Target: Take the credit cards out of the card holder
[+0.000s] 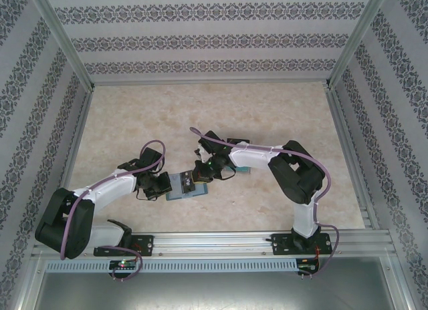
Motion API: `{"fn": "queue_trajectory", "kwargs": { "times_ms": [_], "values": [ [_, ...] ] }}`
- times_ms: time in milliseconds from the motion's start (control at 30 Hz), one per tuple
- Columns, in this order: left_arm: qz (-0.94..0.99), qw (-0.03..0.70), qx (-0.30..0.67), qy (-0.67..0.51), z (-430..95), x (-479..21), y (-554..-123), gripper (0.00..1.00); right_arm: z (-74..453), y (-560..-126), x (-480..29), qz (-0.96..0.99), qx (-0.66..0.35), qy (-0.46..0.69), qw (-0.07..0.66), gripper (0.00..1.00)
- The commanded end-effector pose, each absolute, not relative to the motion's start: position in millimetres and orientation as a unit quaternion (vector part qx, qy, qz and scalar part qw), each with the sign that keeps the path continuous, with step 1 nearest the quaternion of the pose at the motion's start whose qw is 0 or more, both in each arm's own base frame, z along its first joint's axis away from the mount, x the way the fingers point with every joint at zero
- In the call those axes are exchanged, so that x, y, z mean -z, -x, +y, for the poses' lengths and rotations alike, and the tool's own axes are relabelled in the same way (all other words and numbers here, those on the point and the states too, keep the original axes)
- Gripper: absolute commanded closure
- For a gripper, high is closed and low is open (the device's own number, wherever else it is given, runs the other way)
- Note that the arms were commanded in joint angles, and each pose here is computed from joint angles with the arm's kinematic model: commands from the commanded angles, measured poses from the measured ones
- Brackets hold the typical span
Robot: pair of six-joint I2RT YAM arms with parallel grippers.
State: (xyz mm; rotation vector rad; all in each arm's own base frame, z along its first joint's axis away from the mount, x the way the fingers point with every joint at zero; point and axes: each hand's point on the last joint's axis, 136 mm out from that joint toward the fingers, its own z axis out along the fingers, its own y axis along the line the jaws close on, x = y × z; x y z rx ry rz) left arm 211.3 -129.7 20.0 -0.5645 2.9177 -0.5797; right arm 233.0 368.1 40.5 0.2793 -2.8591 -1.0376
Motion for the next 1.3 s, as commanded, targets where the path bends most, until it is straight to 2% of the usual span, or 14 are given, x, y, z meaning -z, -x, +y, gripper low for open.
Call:
{"fn": "queue_trajectory", "kwargs": {
  "times_ms": [0, 100, 333, 1167, 1267],
  "values": [
    [0.964, 0.044, 0.175, 0.197, -124, -10, -207, 1.0, 379, -229, -42, -0.933, 0.339, -0.112, 0.044, 1.0],
    [0.963, 0.044, 0.178, 0.195, -125, -10, -208, 1.0, 386, -228, -43, -0.93, 0.347, -0.116, 0.044, 0.91],
    [0.963, 0.041, 0.178, 0.196, -126, -9, -207, 1.0, 397, -232, -40, -0.924, 0.364, -0.11, 0.045, 0.85],
    [0.963, 0.038, 0.183, 0.196, -127, -8, -205, 1.0, 401, -239, -21, -0.916, 0.39, -0.073, 0.059, 0.77],
    [0.963, 0.038, 0.183, 0.195, -127, -8, -205, 1.0, 401, -238, -18, -0.915, 0.391, -0.071, 0.063, 0.79]
  ]
}}
